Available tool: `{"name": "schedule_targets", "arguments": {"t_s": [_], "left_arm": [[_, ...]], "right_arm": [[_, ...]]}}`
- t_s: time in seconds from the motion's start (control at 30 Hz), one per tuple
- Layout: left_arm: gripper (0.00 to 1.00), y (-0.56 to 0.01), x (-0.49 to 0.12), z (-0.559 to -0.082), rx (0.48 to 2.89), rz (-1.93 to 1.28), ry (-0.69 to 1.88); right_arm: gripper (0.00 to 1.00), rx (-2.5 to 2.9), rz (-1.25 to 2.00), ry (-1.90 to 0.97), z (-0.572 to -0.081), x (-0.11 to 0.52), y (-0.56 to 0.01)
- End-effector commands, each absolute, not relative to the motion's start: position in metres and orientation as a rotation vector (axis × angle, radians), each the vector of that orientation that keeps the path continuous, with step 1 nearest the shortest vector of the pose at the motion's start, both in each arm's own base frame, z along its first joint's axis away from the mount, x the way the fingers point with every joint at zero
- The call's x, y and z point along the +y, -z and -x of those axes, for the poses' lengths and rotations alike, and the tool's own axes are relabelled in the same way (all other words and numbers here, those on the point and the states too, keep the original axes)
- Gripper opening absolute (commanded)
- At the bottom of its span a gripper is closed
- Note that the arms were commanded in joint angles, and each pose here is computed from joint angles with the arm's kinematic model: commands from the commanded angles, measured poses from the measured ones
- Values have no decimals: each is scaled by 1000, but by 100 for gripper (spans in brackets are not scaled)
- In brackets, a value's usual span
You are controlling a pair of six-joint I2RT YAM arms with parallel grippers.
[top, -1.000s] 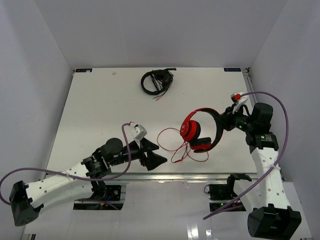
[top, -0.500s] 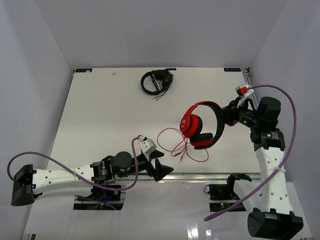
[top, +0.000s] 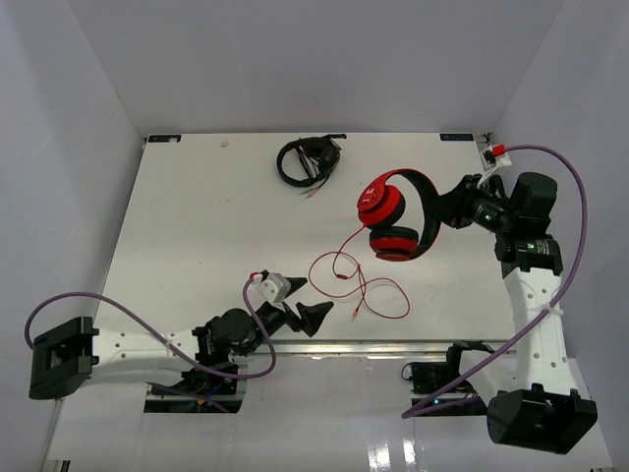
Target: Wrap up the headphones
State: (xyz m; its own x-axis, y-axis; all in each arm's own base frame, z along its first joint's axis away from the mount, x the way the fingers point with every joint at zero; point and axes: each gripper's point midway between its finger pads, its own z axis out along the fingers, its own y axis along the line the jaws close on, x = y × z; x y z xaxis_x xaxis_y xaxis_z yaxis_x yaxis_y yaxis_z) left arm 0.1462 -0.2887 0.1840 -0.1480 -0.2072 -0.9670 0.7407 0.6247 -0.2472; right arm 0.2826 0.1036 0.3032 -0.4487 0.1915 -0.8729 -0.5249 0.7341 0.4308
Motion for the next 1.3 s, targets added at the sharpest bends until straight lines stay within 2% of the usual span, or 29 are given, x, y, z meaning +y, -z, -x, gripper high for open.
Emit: {"name": "schedule_targets", "arguments": {"t_s": [0.0, 0.23, 0.43, 0.6, 0.83, 1.1, 1.27], "left_arm": [[98, -222, -291, -163, 1324, -371, 845], [98, -215, -331, -207, 1311, -442, 732], [98, -211, -354, -235, 1321, -484, 779], [97, -206, -376, -222, 1304, -573, 888], [96, -181, -361, -189, 1317, -597, 1036], [97, -164, -372, -183, 1339, -681, 1050], [98, -157, -388, -197, 1351, -721, 984]], "right_arm": [[8, 1799, 109, -943, -295, 104, -348], [8, 1777, -37, -1022, -300, 104, -362], [8, 1763, -69, -1032, -298, 103, -365], [8, 1773, -92, -1031, -300, 101, -359], [8, 1780, -135, -1011, -303, 97, -357], [8, 1778, -176, -984, -301, 93, -355], [8, 1780, -196, -1004, -298, 94, -349]]}}
